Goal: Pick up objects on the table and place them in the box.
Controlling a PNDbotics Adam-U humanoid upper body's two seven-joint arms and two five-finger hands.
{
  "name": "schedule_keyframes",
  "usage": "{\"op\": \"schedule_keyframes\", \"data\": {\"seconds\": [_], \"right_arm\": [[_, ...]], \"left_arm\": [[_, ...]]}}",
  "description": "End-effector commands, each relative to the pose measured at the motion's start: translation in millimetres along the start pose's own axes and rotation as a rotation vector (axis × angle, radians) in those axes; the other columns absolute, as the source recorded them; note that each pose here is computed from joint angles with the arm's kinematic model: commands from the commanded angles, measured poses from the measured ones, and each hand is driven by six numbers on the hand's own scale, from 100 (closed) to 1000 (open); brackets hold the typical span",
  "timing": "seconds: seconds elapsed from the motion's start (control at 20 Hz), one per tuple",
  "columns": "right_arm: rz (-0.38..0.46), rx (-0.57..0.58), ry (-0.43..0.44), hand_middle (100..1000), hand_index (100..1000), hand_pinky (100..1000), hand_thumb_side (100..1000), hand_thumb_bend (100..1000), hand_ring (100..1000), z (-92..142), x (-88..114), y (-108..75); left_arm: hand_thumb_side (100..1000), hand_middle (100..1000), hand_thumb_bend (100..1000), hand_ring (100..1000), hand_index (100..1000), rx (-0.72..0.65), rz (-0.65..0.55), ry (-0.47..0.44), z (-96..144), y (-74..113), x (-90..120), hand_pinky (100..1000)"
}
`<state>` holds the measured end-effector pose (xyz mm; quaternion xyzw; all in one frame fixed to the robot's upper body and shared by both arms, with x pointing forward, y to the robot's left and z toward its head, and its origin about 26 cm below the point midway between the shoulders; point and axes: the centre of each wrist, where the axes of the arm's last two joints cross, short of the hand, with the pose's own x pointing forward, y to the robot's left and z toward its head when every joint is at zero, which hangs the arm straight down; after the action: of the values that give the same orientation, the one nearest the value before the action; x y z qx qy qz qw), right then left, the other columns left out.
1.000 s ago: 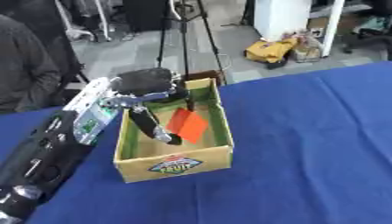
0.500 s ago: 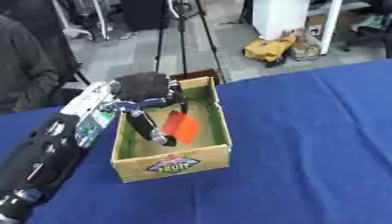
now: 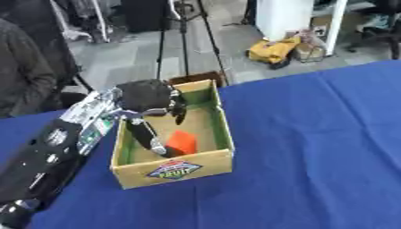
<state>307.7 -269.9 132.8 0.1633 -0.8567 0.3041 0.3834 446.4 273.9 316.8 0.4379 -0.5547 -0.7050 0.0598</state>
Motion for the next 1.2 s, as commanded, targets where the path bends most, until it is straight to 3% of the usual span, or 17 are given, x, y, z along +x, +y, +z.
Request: {"op": "schedule_keyframes", "data": {"seconds": [0.05,0.2,0.45,0.65,0.7,0.9,1.0,1.2], "right_arm": [[0.024,0.007,-0.007,535,820,835,669,100,738,-3,4,-3.7],[0.024,0.006,-0.007,535,820,835,669,100,737,-3,4,-3.9],[0.024,0.001,-0.005,535,820,835,668,100,737,-1,3,-4.2],[0.022,-0.007,-0.002,535,820,835,665,100,737,1,3,-4.5],[0.022,-0.008,-0.001,535,820,835,664,100,737,2,3,-4.5],[0.022,-0.020,0.000,534,820,835,657,100,737,4,3,-5.9],[0.024,-0.027,0.001,534,820,835,653,100,737,6,3,-7.0],[0.030,-0.039,0.000,534,821,834,643,100,737,10,4,-9.3]], "left_arm": [[570,485,769,516,612,-0.029,-0.064,0.036,14,8.9,-13,593],[631,545,806,575,678,-0.037,-0.075,0.051,17,7.0,-17,627],[591,562,766,593,697,0.020,-0.049,0.073,28,7.4,-23,636],[440,556,638,573,699,0.127,0.005,0.130,46,8.0,-33,603],[354,550,572,558,699,0.158,0.018,0.147,52,7.6,-35,585],[205,536,500,521,698,0.281,0.066,0.232,81,3.6,-42,540],[329,532,485,510,701,0.335,0.081,0.273,96,1.5,-41,525],[494,527,423,496,704,0.434,0.118,0.328,114,-5.3,-28,506]]}}
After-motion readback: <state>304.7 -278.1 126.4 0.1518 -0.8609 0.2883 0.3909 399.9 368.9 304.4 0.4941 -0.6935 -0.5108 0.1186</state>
